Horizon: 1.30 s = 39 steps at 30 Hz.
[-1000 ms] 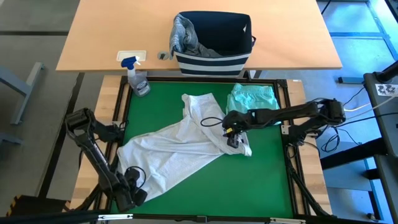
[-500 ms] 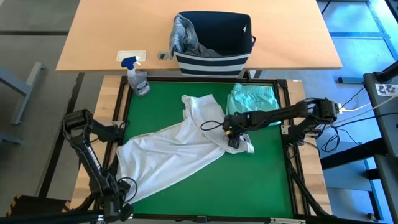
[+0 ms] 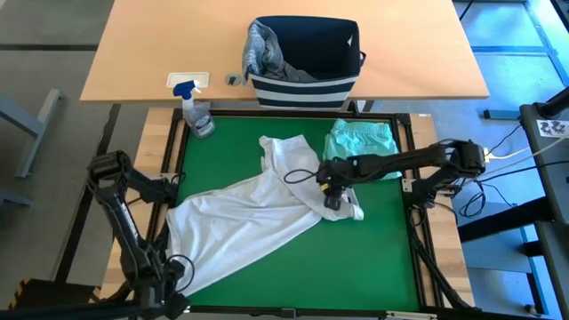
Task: Fold laundry
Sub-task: Fold the white polo shirt
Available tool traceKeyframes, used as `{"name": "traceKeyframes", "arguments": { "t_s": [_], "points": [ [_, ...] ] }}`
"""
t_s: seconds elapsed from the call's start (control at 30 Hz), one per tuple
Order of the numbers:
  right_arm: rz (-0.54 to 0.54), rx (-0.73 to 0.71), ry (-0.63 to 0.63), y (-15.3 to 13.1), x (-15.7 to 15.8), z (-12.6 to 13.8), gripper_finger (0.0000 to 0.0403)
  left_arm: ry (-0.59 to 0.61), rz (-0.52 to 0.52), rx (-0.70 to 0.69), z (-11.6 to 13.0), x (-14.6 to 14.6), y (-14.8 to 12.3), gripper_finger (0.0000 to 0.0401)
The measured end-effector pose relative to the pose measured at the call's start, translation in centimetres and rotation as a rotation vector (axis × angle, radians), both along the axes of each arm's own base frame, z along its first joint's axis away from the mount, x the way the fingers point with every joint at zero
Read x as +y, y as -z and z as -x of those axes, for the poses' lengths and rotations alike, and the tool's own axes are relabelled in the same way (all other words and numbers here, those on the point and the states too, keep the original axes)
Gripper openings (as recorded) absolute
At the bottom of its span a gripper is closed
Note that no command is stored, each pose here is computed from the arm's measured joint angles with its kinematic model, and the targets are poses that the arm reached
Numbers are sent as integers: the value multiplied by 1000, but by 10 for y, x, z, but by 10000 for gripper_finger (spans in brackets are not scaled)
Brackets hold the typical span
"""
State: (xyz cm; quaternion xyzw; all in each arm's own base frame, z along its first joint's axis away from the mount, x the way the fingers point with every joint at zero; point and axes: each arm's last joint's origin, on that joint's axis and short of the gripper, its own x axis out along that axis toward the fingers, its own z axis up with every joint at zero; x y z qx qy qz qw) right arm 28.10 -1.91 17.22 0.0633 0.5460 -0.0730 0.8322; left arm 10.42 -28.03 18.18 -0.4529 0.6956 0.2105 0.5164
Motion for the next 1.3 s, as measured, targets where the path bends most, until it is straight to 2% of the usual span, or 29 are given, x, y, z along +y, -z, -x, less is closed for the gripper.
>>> {"name": "traceKeyframes", "arguments": {
  "t_s": [0.13, 0.23, 0.33, 0.47, 0.53, 0.6, 0.73, 0.9, 1.0, 1.13, 1.3],
  "points": [
    [-15, -96, -14, -31, 0, -6, 138, -67, 15, -116, -1, 3, -14, 106],
    [-16, -165, -14, -45, 0, -10, 138, -85, 24, -148, -1, 3, -17, 112],
    [-26, -179, -19, -46, 1, -11, 138, -52, 54, -171, -1, 1, -19, 112],
    [-33, -143, -20, -36, 0, -14, 138, 20, 121, -298, -7, -2, -31, 107],
    [-40, -127, -22, -32, 0, -16, 138, 74, 148, -287, -2, -2, -33, 104],
    [-52, -118, -29, -28, 1, -18, 138, 63, 185, -354, -3, -1, -47, 100],
    [-61, -93, -32, -19, 1, -21, 138, -34, 53, -575, -10, 14, -59, 91],
    [-60, -75, -34, -14, 1, -23, 138, -56, -203, -803, -30, 28, -55, 86],
    [-59, -70, -34, -10, 1, -25, 138, 6, -353, -803, -46, 38, -39, 86],
    [-56, -46, -38, -1, 0, -28, 138, 37, -483, -736, -68, 48, -8, 86],
    [-54, 3, -35, 18, 0, -34, 138, 141, -499, -549, -76, 51, 31, 86]
  ]
}}
